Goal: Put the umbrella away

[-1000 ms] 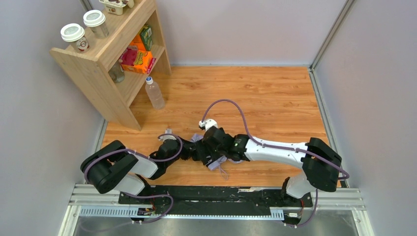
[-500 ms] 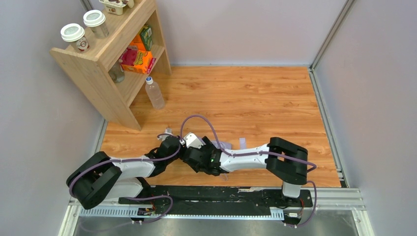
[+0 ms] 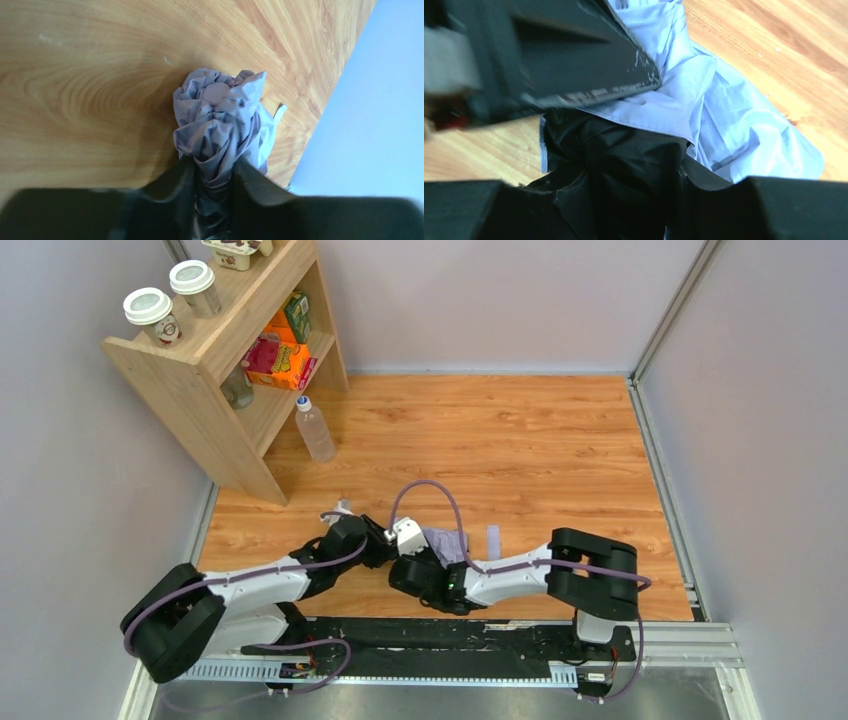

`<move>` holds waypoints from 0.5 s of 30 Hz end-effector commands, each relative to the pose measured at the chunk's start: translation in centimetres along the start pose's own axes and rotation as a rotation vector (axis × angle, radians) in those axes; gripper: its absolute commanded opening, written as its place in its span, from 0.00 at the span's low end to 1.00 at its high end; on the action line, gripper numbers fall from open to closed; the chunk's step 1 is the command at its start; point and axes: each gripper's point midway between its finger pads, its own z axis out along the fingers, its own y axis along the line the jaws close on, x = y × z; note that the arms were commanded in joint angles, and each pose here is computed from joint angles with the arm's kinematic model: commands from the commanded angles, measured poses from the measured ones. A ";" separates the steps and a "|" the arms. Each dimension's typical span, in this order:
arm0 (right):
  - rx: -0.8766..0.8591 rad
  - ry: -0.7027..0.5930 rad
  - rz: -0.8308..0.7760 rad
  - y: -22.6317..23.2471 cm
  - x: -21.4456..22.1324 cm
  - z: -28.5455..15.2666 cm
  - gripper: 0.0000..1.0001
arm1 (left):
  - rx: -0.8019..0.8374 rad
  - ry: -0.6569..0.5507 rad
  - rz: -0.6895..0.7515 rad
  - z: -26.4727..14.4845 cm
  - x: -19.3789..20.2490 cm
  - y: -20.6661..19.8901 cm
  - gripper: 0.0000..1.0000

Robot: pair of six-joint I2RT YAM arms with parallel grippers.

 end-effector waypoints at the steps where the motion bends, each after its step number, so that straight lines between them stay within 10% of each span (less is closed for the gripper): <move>1: -0.195 0.120 0.105 0.2 6.6 -0.1 0.00 | -0.126 -0.085 0.066 -1.7 -1.6 3.9 0.47; 3: -0.335 0.109 0.182 0.8 6.2 -0.8 0.00 | -0.068 -0.143 0.095 -2.5 -2.8 2.4 0.75; 15: -0.869 0.340 0.649 1.6 5.4 -1.0 0.00 | 0.092 -0.171 0.114 -4.7 -3.7 -1.1 0.77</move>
